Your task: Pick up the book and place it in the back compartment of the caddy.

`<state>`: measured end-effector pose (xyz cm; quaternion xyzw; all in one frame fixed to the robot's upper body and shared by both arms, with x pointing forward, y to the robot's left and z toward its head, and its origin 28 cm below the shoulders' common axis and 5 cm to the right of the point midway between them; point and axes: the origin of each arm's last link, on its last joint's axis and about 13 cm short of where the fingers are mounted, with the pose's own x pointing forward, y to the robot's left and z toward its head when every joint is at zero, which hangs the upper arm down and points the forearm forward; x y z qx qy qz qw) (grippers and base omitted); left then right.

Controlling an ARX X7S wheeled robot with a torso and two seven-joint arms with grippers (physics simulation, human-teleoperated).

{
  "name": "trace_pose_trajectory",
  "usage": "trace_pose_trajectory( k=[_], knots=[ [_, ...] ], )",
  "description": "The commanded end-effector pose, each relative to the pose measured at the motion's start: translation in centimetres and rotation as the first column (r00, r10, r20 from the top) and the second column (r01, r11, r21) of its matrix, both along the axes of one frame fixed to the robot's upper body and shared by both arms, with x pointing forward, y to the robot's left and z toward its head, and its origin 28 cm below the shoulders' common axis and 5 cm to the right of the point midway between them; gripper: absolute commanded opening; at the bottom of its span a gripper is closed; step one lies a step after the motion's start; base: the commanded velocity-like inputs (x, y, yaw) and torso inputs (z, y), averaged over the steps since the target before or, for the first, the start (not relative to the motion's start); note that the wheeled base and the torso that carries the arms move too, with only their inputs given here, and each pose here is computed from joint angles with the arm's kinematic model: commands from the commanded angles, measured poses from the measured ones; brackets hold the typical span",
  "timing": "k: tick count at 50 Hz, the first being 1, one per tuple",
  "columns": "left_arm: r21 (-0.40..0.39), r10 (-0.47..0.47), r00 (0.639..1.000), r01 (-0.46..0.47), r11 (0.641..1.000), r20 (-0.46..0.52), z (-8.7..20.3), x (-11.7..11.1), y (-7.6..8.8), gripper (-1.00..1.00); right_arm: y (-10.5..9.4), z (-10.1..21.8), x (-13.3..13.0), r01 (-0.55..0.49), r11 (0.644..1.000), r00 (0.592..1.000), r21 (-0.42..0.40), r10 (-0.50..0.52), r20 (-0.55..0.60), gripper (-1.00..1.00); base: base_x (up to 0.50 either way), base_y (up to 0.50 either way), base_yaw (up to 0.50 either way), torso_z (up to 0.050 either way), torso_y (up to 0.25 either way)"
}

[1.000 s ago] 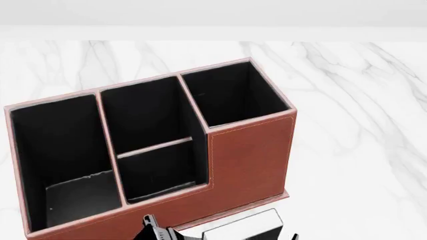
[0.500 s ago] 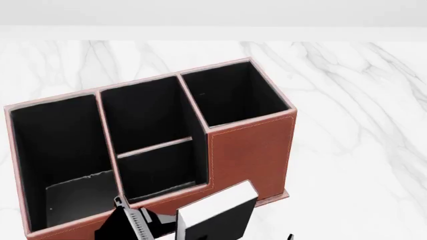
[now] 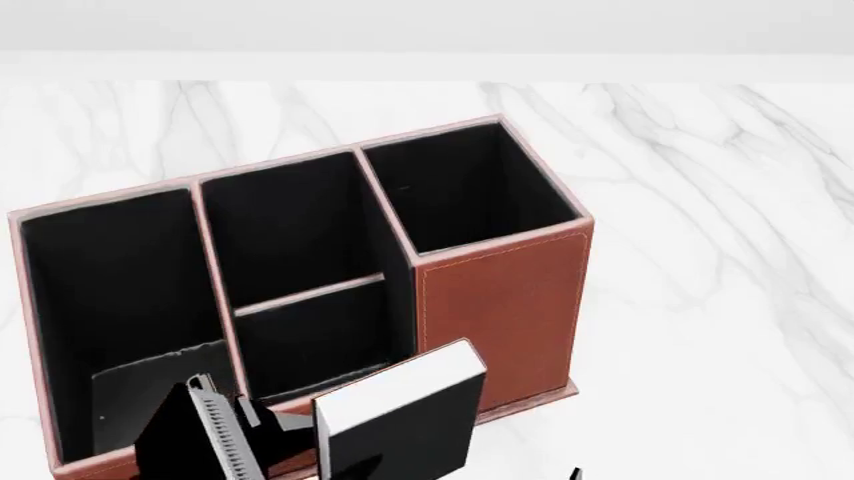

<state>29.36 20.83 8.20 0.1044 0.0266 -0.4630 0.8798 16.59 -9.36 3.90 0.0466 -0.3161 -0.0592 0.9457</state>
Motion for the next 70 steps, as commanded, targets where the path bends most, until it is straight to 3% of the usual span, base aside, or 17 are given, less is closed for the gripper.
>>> trace_pose_trajectory(
  k=[1, 9, 27, 63, 70],
  knots=[
    [-0.073, -0.012, 1.000, 0.010, 0.997, -0.023, 1.7, 0.2, 0.6, -1.00, 0.1, -0.1, 0.0, -0.003, 1.000, 1.000, -0.003, 0.003, -0.004, 1.00, 0.00, 0.00, 0.00, 0.000, 0.000],
    [-0.093, -0.042, 0.995, 0.034, 0.995, -0.086, 1.9, 0.5, 1.1, -1.00, 0.1, -0.1, 0.1, -0.005, 1.000, 1.000, -0.005, 0.005, -0.008, 1.00, 0.00, 0.00, 0.00, 0.000, 0.001],
    [-0.115, -0.090, 0.988, 0.075, 0.991, -0.129, 2.8, 0.5, 1.5, -1.00, 0.2, -0.3, 0.2, -0.010, 1.000, 1.000, -0.023, 0.009, -0.014, 1.00, 0.00, 0.00, 0.00, 0.000, 0.001],
    [-0.021, 0.069, 0.997, -0.068, 0.997, 0.022, 8.7, -1.2, 3.6, -1.00, 0.4, -0.3, 0.1, -0.016, 1.000, 1.000, -0.020, 0.015, -0.026, 1.00, 0.00, 0.00, 0.00, 0.000, 0.001],
    [-0.031, 0.086, 0.996, -0.085, 0.996, 0.031, 8.0, -0.9, 3.5, -1.00, 0.3, -0.2, 0.4, 0.058, 0.998, 0.997, -0.037, -0.060, -0.054, 1.00, 0.00, 0.00, 0.00, 0.000, 0.001]
  ],
)
